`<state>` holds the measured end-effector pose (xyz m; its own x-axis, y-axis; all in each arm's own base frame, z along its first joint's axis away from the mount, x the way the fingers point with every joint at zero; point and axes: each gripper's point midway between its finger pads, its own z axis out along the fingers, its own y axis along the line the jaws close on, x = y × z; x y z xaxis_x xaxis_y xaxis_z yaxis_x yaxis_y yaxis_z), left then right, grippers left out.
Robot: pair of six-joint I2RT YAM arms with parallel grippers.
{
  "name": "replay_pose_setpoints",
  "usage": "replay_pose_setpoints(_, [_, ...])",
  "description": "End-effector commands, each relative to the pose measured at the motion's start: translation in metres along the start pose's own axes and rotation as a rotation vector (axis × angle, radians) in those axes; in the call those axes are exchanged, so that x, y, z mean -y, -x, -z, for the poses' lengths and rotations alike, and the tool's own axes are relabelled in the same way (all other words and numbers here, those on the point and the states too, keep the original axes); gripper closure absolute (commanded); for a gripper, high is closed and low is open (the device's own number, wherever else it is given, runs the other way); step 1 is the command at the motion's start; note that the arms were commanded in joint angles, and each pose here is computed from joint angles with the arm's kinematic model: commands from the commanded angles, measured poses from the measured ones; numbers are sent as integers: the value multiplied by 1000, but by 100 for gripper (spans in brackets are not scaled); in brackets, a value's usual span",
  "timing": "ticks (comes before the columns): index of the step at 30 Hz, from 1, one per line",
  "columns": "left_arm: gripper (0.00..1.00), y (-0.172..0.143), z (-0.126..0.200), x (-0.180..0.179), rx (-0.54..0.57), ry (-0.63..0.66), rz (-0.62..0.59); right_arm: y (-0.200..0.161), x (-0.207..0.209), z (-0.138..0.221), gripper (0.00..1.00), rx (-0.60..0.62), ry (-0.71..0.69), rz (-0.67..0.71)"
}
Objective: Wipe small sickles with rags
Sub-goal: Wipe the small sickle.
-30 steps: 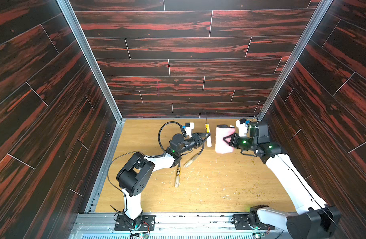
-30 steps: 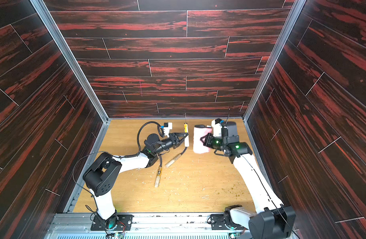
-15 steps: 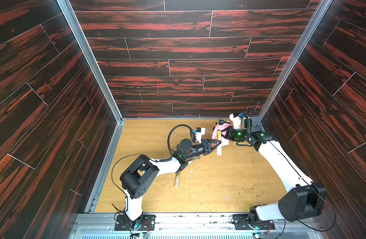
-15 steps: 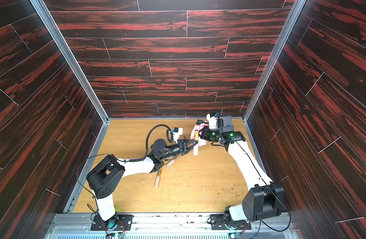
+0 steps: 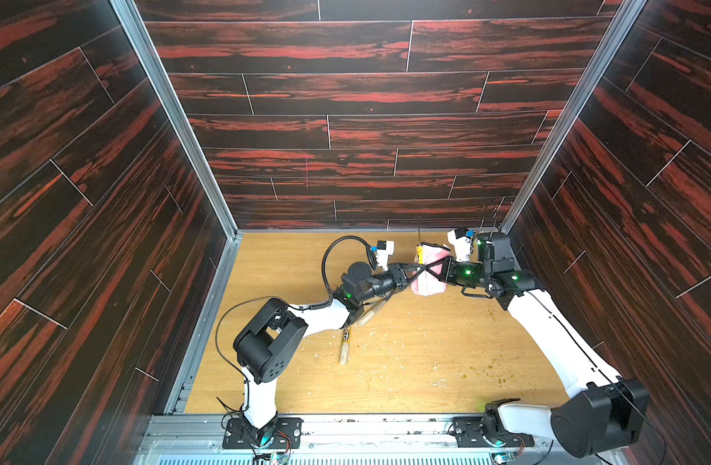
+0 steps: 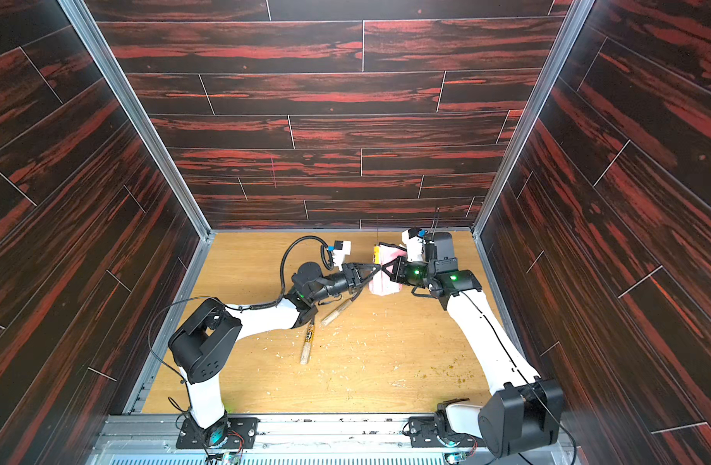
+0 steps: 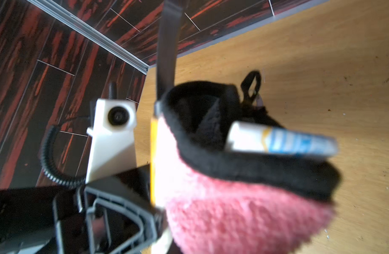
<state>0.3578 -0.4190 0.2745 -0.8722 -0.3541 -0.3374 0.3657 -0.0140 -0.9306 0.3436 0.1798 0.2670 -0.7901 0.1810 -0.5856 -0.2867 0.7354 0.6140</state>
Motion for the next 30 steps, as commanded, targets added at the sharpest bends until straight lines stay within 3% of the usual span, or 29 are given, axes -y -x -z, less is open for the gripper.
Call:
replay_pose_setpoints(1, [100,13,-5,-2,28,17,-46,-21,-25,1,100,-73,84,29])
replay_pose_setpoints(12, [100,37,-2,-14,58,47,-56,-61,-38,-11,100,-182,73,65])
replay_pose_setpoints(20, [100,59,11,-12,83,68,-87,-79,-16,-3,100,-199,-38,53])
replay_pose_setpoints(25, [100,55,19,-12,78,85,-94,-78,1,6,100,-179,-138,55])
replay_pose_setpoints(30, [100,43,32,-13,84,94,-79,-54,13,14,100,-126,-197,54])
